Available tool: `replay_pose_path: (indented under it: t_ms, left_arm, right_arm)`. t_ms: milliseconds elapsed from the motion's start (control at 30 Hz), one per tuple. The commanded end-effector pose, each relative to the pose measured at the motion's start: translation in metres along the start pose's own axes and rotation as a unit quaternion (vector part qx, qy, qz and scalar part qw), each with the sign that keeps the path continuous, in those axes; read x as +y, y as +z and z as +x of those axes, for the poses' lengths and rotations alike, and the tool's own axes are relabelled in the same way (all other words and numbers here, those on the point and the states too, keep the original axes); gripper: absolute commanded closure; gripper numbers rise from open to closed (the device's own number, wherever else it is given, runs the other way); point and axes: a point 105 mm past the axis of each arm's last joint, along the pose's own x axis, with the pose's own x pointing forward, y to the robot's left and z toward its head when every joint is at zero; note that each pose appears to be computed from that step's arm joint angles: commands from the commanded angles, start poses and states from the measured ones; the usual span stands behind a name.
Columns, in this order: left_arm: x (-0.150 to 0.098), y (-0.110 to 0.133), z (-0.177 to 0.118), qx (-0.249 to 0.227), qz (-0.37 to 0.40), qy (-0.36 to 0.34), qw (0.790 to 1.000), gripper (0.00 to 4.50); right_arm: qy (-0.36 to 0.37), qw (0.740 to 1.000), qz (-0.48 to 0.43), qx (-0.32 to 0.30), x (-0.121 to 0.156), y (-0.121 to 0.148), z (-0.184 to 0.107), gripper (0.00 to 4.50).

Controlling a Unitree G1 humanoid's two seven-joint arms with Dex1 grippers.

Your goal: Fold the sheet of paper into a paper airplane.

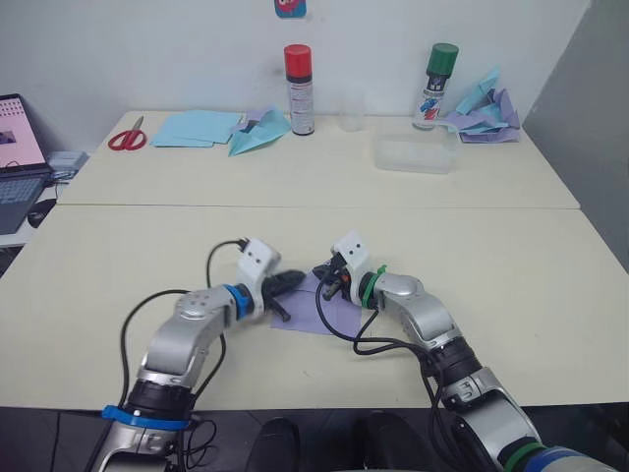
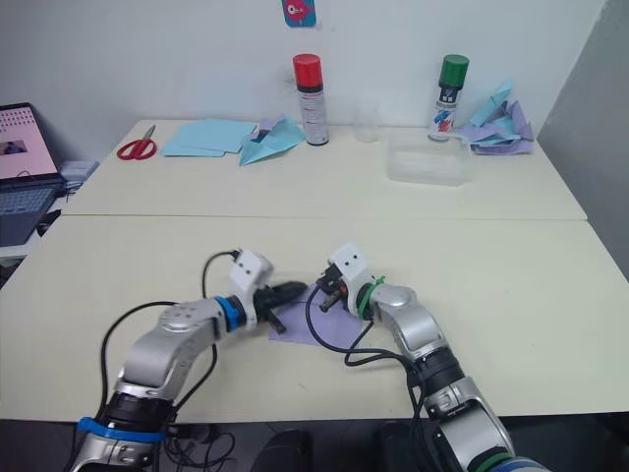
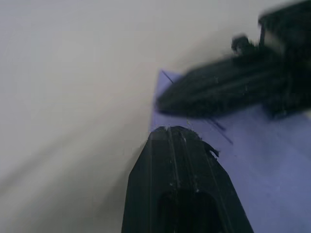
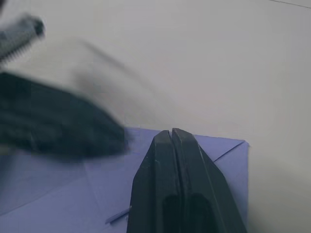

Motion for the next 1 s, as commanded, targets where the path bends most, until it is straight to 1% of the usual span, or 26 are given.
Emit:
replay_pose_path:
  t_ms: [33,167,300,400,467,567,633,733,800,867,933,1000]
  left_arm:
    - [-0.003,-0.009,0.006,0.021,0.014,-0.009,1.000,4.50]
    - [-0.005,-0.015,0.010,0.025,0.013,-0.013,1.000,4.50]
    - [-0.005,-0.016,0.011,0.023,0.010,-0.014,1.000,4.50]
    - [-0.005,-0.016,0.012,0.022,0.009,-0.015,1.000,4.50]
    - [-0.004,-0.016,0.013,0.022,0.008,-0.015,1.000,4.50]
    - [-0.007,-0.017,0.015,0.022,0.009,-0.021,1.000,4.50]
    - [-0.009,-0.017,0.017,0.021,0.009,-0.023,0.999,4.50]
    - [-0.011,-0.017,0.018,0.019,0.007,-0.026,0.999,4.50]
    - [-0.012,-0.017,0.019,0.018,0.007,-0.027,0.999,4.50]
    - [-0.013,-0.017,0.019,0.018,0.007,-0.028,0.999,4.50]
    - [-0.013,-0.018,0.019,0.019,0.006,-0.029,0.999,4.50]
    - [-0.014,-0.018,0.019,0.019,0.006,-0.029,0.999,4.50]
  right_arm:
    - [0.005,1.000,0.003,-0.011,-0.002,0.009,-0.010,3.54]
    - [0.005,1.000,-0.007,0.002,-0.003,0.013,-0.026,2.05]
    - [0.022,0.999,-0.001,0.039,0.004,-0.001,-0.041,0.66]
    - [0.026,0.999,0.008,0.036,0.006,-0.002,-0.049,0.66]
    - [0.033,0.999,0.029,0.018,0.006,0.009,-0.058,0.66]
    - [0.047,0.997,0.060,0.009,0.001,0.025,-0.082,0.66]
    - [0.050,0.994,0.095,0.020,-0.002,0.028,-0.095,0.66]
    - [0.041,0.983,0.171,0.052,-0.007,0.020,-0.111,0.66]
    - [0.028,0.968,0.239,0.077,-0.012,0.010,-0.118,0.66]
    - [0.000,0.953,0.287,0.097,-0.020,-0.001,-0.123,0.66]
    - [-0.023,0.939,0.326,0.106,-0.028,-0.010,-0.124,0.66]
    - [-0.030,0.928,0.356,0.103,-0.032,-0.015,-0.123,0.66]
